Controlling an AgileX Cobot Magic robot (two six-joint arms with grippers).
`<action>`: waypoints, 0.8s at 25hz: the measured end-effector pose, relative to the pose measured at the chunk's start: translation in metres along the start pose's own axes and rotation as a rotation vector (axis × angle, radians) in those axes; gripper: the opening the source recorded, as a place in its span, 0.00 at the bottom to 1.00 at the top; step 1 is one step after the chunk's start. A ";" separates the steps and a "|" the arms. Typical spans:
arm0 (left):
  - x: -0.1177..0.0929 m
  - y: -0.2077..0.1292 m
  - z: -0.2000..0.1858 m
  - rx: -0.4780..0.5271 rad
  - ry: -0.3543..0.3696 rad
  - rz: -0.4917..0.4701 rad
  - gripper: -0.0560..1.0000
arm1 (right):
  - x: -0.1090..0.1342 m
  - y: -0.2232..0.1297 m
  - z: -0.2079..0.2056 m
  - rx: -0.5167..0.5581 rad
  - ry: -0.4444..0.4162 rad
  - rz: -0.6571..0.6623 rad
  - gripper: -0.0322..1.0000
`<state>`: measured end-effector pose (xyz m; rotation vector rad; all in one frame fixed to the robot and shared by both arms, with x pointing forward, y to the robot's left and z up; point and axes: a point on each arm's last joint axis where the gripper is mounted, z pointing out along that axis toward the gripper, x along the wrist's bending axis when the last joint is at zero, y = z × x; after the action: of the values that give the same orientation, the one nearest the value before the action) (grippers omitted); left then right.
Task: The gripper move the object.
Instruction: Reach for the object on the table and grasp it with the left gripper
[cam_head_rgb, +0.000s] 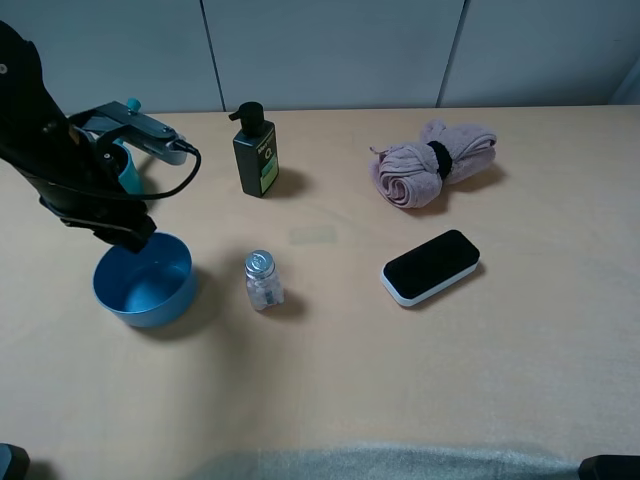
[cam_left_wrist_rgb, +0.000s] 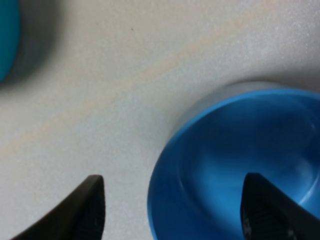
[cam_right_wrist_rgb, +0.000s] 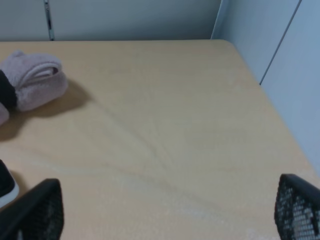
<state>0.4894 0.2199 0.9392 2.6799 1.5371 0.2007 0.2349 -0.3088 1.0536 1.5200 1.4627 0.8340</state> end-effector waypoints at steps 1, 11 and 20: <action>0.000 0.000 0.000 0.000 0.000 0.000 0.67 | 0.000 0.000 0.000 0.000 0.000 0.000 0.65; -0.002 0.001 0.024 0.072 -0.020 0.000 0.67 | 0.000 0.000 0.000 0.000 0.000 0.000 0.65; -0.003 0.003 0.035 0.089 -0.027 -0.004 0.67 | 0.000 0.000 0.000 0.000 0.000 0.000 0.65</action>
<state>0.4953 0.2169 0.9048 2.7337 1.5796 0.0979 0.2349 -0.3088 1.0536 1.5200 1.4627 0.8340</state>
